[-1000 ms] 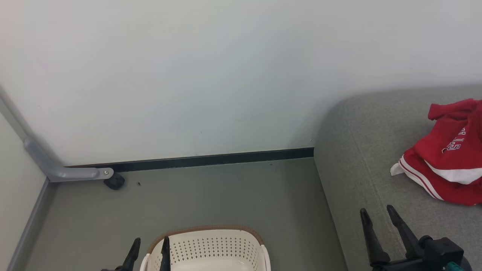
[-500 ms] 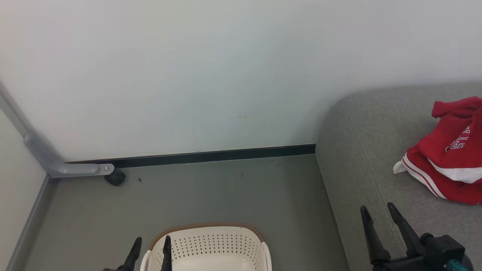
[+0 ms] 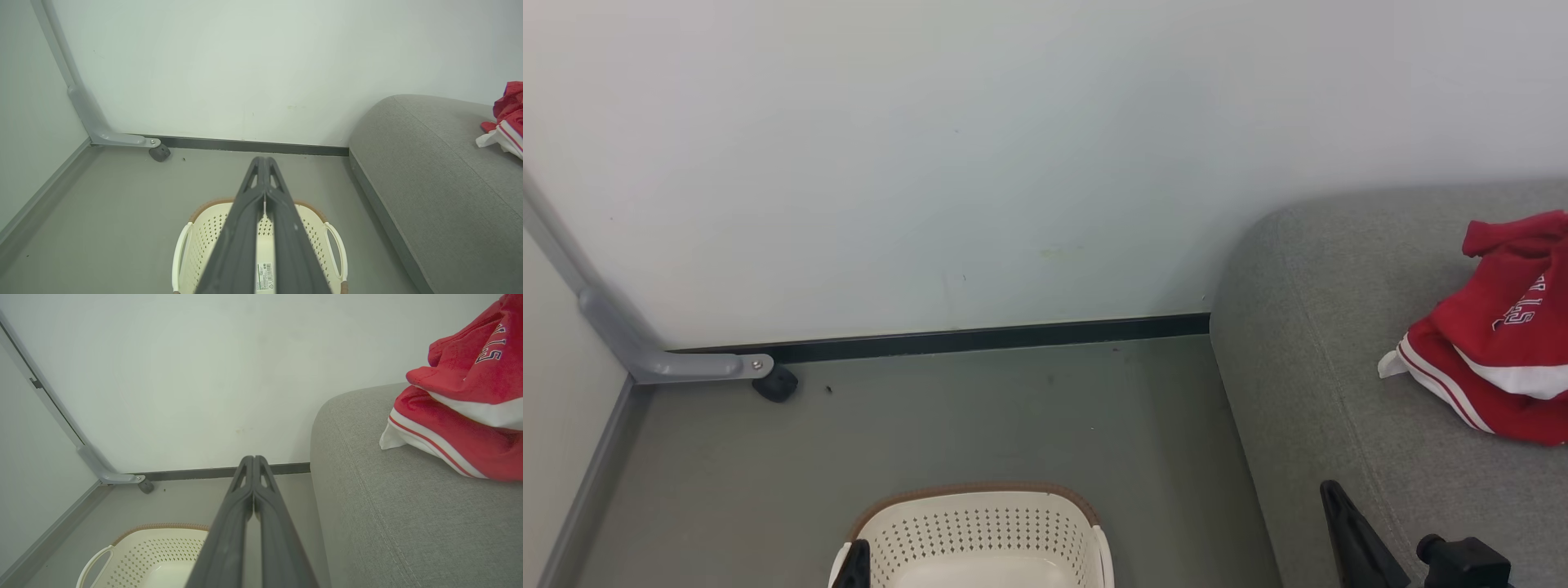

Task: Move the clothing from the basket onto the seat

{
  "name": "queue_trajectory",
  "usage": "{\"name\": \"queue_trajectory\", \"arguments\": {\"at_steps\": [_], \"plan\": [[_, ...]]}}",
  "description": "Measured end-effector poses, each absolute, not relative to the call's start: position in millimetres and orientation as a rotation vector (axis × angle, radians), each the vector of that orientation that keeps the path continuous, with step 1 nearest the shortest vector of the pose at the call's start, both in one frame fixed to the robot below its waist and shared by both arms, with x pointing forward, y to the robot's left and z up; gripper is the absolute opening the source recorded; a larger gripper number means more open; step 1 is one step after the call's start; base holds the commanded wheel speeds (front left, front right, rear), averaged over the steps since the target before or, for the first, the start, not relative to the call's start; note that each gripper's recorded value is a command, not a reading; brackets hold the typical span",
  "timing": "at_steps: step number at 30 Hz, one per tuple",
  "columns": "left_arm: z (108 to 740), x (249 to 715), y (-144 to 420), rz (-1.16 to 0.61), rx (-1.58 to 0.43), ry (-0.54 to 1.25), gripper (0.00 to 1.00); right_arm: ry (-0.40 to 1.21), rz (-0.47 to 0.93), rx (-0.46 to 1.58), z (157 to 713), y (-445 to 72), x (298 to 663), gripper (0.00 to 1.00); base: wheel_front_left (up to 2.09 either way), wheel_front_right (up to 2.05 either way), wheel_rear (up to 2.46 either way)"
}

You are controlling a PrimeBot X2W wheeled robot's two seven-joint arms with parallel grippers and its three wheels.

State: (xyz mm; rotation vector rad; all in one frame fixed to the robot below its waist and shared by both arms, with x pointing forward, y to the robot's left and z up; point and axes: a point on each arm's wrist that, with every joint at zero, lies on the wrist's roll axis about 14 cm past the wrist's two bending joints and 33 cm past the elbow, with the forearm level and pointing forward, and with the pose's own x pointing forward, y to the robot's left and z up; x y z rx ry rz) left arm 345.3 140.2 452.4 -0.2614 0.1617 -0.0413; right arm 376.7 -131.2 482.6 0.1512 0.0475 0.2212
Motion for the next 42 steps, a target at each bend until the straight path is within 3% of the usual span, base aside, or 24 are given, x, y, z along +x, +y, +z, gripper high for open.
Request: {"name": "queue_trajectory", "arguments": {"at_steps": [42], "plan": [[439,352,164,0.078,-0.809,0.268,0.0,0.17,0.006,0.743,465,-171,377,0.0,0.0,0.0,0.0]]}}
